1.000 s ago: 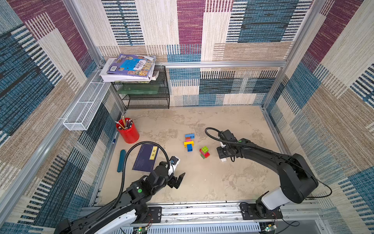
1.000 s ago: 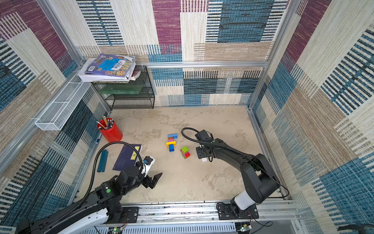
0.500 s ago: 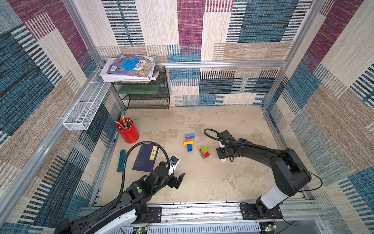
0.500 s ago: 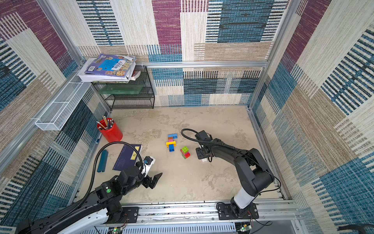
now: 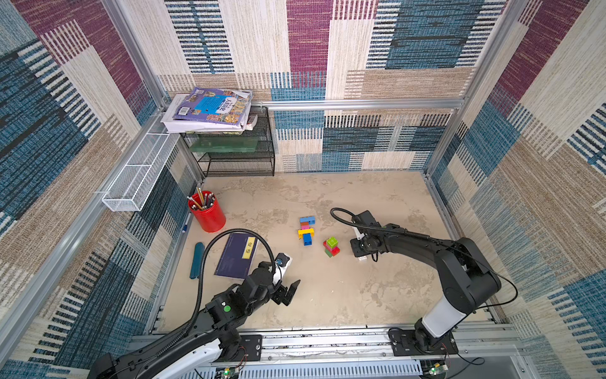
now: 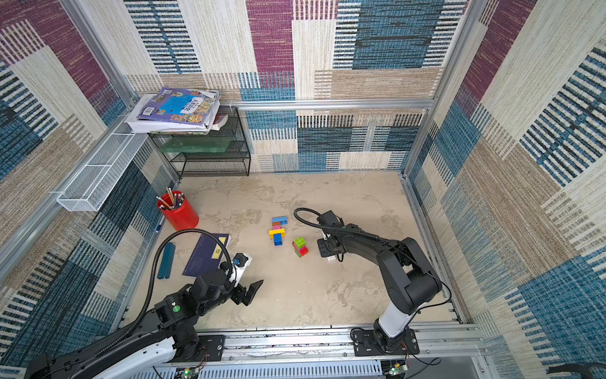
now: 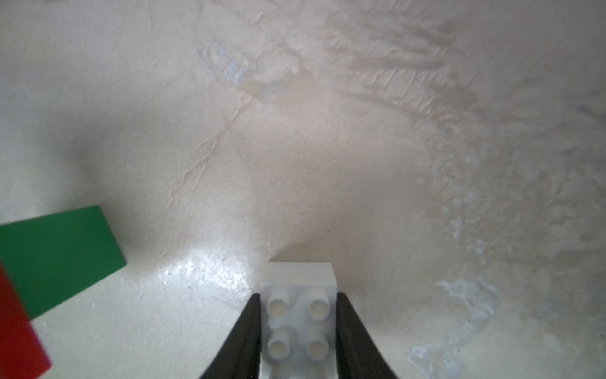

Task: Assemble the letter f with lego
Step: Pick up the lego brick from the center of the board.

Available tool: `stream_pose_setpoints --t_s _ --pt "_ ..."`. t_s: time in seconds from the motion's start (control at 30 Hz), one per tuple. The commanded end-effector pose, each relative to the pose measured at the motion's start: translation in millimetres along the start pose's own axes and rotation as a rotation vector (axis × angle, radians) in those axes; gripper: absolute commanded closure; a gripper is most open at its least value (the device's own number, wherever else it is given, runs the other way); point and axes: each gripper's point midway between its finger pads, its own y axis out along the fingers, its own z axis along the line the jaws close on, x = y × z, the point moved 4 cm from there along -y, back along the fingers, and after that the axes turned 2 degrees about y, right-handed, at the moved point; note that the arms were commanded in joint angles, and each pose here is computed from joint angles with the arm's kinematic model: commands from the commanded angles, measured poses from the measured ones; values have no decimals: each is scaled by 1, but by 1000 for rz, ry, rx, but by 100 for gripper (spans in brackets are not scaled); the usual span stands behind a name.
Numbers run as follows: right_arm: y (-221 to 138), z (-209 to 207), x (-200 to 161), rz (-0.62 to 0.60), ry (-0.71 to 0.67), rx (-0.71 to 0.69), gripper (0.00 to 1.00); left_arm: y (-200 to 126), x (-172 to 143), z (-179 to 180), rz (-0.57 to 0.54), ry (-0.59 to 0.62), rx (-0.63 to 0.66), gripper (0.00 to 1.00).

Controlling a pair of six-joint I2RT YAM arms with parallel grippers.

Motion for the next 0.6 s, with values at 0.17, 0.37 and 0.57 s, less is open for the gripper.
stream_pose_setpoints --t_s 0.17,0.37,0.57 --pt "1 4 2 -4 -9 31 65 -1 7 -2 -24 -2 -13 1" --pt "-19 6 15 -43 -6 44 68 -1 7 -2 -23 -2 -16 1" --pt "-66 26 39 -111 -56 118 68 -1 7 -2 -23 -2 -17 1"
